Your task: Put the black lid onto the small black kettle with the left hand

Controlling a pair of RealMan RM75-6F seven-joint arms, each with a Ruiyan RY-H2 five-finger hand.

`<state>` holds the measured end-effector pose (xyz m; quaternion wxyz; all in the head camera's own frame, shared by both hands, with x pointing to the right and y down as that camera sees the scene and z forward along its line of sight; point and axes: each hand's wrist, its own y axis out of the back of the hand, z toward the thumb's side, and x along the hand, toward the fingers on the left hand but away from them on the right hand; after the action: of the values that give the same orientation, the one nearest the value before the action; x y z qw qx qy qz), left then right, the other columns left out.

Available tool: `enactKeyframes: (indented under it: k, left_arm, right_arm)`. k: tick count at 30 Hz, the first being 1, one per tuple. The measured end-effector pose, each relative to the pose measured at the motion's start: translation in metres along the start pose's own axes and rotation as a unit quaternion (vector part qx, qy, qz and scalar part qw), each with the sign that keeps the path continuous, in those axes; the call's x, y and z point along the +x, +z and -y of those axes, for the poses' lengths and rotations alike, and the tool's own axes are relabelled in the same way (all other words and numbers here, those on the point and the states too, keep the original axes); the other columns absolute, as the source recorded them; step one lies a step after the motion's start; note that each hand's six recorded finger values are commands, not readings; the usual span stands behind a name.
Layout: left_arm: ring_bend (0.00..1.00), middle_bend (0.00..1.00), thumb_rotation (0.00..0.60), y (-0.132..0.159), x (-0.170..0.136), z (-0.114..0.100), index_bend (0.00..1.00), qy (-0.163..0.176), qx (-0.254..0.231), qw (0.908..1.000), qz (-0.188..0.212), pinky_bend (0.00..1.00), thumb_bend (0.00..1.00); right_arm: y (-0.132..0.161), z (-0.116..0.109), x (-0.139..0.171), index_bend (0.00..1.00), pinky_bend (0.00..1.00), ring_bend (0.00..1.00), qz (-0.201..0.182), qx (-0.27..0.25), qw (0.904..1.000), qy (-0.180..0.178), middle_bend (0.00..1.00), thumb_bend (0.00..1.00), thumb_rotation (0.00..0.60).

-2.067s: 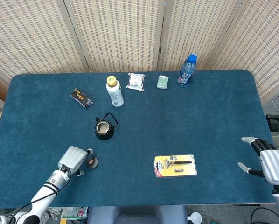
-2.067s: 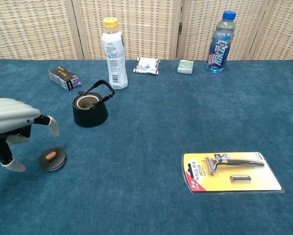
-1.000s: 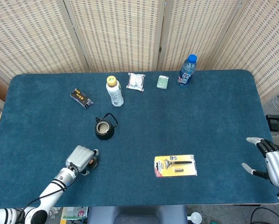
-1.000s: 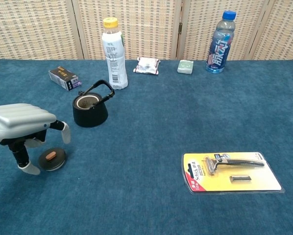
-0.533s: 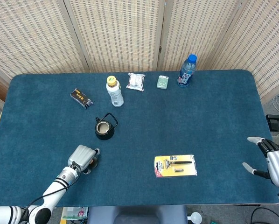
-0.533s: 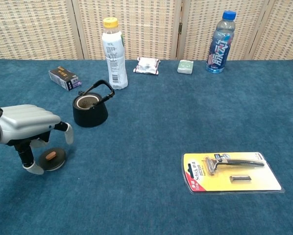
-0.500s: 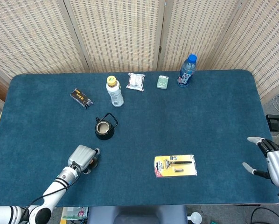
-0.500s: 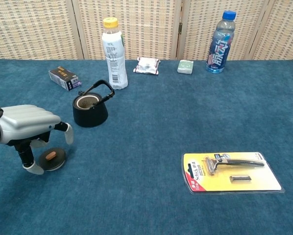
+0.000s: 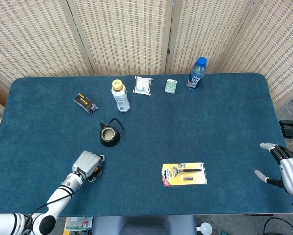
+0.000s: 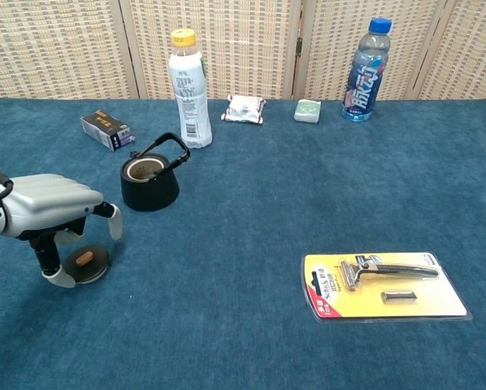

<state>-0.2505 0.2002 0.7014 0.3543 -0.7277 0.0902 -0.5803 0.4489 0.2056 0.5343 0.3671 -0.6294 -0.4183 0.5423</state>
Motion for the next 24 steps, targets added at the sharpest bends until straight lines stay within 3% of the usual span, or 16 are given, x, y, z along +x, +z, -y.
enactKeyframes:
  k: [24]
  left_arm:
    - [0.96,1.0,0.6,-0.0009,0.0026,0.0036,0.4,-0.003,-0.006,1.0,-0.001,1.0,0.05]
  right_arm:
    - [0.0004,0.0022,-0.0012,0.27,0.39,0.27,-0.001,0.0,1.0,0.007,0.3,0.08,0.6]
